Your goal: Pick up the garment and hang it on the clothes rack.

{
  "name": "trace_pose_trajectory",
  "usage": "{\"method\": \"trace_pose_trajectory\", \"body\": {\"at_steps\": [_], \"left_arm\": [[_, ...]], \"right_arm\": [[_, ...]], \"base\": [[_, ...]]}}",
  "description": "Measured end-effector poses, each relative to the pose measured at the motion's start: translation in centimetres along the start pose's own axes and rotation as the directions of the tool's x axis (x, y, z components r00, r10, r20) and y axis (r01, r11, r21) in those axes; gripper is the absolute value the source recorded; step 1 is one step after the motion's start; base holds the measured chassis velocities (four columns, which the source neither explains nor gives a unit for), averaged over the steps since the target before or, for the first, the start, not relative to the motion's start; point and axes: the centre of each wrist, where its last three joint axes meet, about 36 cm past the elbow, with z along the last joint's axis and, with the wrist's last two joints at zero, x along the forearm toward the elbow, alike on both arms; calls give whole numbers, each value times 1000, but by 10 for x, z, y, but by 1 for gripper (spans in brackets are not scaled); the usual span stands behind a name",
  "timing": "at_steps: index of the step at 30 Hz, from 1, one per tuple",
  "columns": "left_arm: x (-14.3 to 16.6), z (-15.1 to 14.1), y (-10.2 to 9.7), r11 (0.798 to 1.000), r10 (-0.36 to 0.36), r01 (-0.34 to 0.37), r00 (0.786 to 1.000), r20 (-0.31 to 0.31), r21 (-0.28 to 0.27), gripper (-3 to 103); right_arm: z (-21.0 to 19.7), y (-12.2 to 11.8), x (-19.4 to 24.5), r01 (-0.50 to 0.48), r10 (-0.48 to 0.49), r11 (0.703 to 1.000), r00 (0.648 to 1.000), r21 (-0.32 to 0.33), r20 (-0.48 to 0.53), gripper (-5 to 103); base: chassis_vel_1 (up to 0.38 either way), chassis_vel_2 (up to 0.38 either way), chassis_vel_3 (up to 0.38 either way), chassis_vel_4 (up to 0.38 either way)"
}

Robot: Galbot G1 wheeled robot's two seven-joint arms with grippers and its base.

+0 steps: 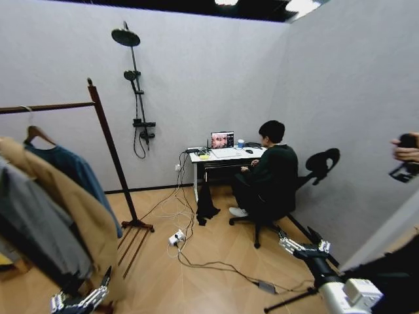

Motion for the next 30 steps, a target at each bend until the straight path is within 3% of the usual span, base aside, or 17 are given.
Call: {"method": "trace_pose_trajectory", "body": {"at_steps": [13,22,30], "left_arm": [[0,0,0,1000,0,0,1000,0,0,100],[0,0,0,1000,0,0,1000,0,0,100],[0,0,0,1000,0,0,1000,0,0,100]], "right_arm": [[0,0,0,0,0,1000,1000,0,0,100],[0,0,0,0,0,1000,1000,0,0,100],[0,0,0,0,0,1000,1000,0,0,100]], "base": [[255,-372,-261,373],[-138,-214,127,201],[-37,-34,82,-4]]}}
